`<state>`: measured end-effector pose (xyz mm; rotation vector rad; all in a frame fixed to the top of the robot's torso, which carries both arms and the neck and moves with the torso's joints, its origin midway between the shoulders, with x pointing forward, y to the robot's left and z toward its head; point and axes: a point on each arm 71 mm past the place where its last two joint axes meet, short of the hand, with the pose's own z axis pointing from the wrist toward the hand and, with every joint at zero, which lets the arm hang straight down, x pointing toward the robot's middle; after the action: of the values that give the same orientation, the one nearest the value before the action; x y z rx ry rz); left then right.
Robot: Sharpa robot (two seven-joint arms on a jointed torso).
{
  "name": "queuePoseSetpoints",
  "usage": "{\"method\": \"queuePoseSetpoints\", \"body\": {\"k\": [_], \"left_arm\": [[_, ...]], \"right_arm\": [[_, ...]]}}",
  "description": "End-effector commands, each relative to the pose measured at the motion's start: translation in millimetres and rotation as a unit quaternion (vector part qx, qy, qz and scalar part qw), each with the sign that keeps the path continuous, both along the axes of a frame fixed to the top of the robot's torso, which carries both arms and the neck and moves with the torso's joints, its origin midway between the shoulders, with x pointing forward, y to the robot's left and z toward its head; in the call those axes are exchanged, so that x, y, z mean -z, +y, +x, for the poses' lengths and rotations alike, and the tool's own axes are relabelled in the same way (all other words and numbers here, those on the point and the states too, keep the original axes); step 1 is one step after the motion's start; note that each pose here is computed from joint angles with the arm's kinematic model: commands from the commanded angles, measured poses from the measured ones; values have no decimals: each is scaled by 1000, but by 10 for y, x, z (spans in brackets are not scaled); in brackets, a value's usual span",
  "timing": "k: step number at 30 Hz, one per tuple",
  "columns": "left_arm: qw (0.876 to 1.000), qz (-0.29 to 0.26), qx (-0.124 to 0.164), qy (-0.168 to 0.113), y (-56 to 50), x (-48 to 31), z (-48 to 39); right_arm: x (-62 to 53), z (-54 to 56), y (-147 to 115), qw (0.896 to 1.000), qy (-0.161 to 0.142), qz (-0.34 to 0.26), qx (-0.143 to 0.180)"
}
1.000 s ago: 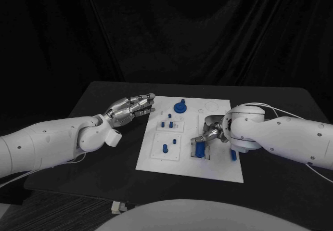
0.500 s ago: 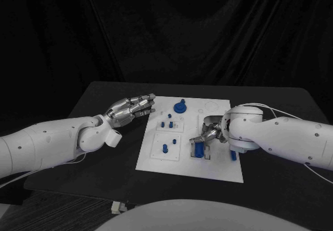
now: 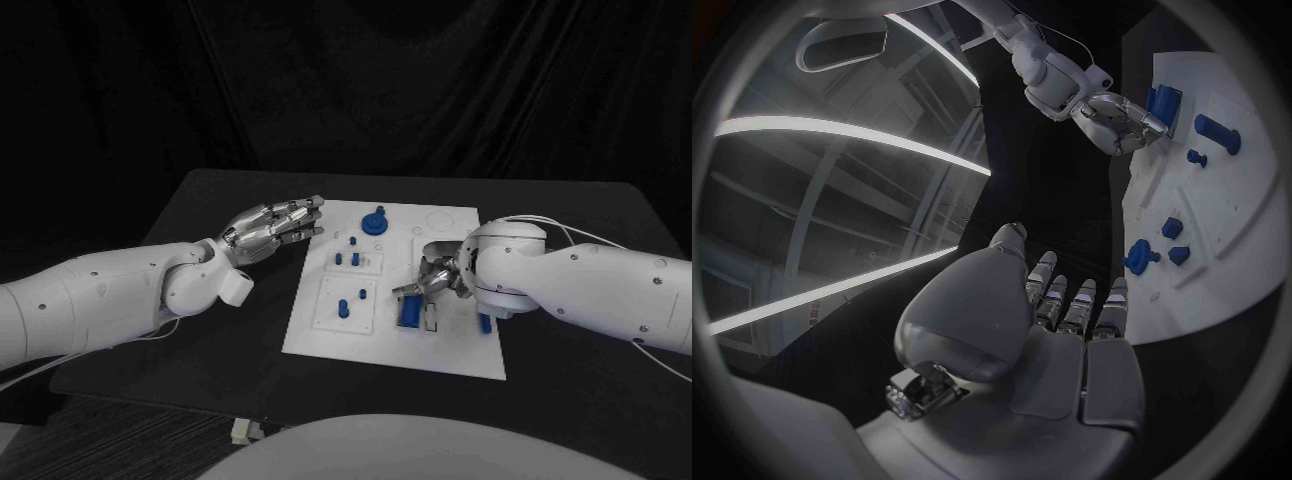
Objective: Assemble the parts on the task board
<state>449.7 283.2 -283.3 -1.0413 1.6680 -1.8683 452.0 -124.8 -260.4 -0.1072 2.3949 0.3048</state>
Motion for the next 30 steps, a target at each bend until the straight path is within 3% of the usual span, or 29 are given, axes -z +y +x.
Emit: {"method": "queuePoseSetpoints", "body": {"k": [1,14,21,24,30], "left_arm": [[1000,-8,5,-1,-13,-2,-8],[1000,-8,8,2,-21,7,-10],[1000,-8,8,3,-20,11,-13],[1000,-7,8,3,-12,11,-17],[1000,-5,6,4,7,12,-20]], "right_arm": [[24,-19,2,1000,8,-7,0],[24,-18,-4,1000,6,-5,2],[0,-2,-92,1000,-8,6,19],[-45,15,-162,999,-22,17,33],[-252,48,-279,996,-61,55,41]]}}
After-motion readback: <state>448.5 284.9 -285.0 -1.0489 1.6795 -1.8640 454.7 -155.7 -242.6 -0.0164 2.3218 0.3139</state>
